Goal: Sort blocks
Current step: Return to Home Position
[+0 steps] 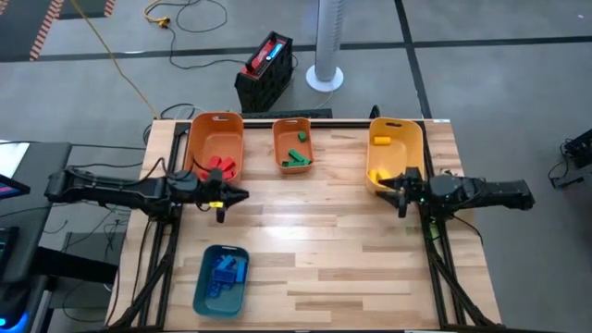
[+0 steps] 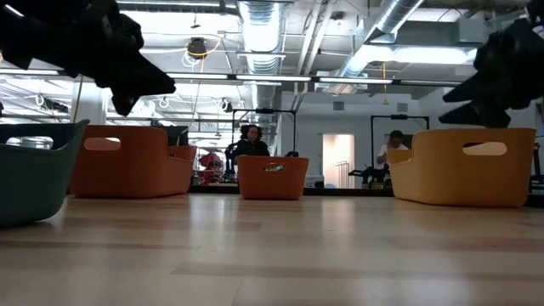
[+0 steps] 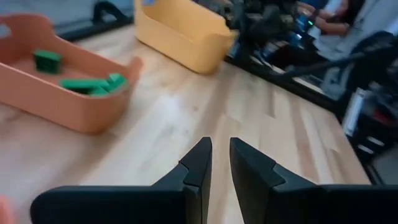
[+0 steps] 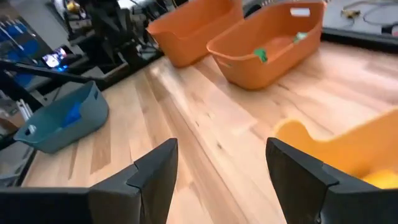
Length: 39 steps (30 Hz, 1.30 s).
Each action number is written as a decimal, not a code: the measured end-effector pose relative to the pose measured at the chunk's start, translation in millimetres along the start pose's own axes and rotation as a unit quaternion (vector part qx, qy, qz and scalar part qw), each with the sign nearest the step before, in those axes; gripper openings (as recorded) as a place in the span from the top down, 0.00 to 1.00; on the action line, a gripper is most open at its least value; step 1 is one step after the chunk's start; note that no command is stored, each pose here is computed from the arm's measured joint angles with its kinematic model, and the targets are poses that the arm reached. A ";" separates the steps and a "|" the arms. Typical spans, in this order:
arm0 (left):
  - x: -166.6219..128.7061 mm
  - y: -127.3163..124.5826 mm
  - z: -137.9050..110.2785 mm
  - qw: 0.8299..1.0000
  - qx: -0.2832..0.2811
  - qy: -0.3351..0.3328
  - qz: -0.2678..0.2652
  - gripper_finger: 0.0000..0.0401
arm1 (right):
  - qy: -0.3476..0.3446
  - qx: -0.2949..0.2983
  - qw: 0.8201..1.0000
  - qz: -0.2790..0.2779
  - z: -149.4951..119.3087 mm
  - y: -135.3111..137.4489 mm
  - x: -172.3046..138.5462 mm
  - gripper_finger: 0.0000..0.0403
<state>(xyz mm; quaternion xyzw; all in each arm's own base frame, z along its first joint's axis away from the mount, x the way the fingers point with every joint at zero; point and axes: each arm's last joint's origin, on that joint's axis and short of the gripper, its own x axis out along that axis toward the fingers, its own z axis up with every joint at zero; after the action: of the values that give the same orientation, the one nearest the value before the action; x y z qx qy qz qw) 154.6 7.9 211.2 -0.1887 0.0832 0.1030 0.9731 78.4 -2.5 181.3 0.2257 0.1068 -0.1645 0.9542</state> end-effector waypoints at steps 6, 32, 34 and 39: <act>-2.1 0.9 2.6 1.000 0.011 -0.019 0.022 0.87 | 0.011 0.005 1.000 -0.006 -2.3 -1.1 -0.1 0.37; -12.5 -12.7 16.8 0.976 0.154 -0.075 -0.134 0.87 | -0.041 -0.183 0.957 0.222 10.7 24.0 -6.6 0.37; -14.3 -11.4 13.5 0.975 0.156 -0.074 -0.140 0.87 | -0.028 -0.197 0.952 0.234 7.7 24.8 -7.2 0.37; -20.4 -5.6 -4.4 0.972 0.138 -0.059 -0.182 0.87 | 0.015 -0.172 0.954 0.244 0.9 24.7 -7.9 0.37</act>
<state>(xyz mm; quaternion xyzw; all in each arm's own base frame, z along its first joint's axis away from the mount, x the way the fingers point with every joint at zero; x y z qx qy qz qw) 135.7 -2.4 213.2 -0.0585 0.0037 -0.0776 0.9953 80.2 20.0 194.0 0.0794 0.0892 0.0977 0.9880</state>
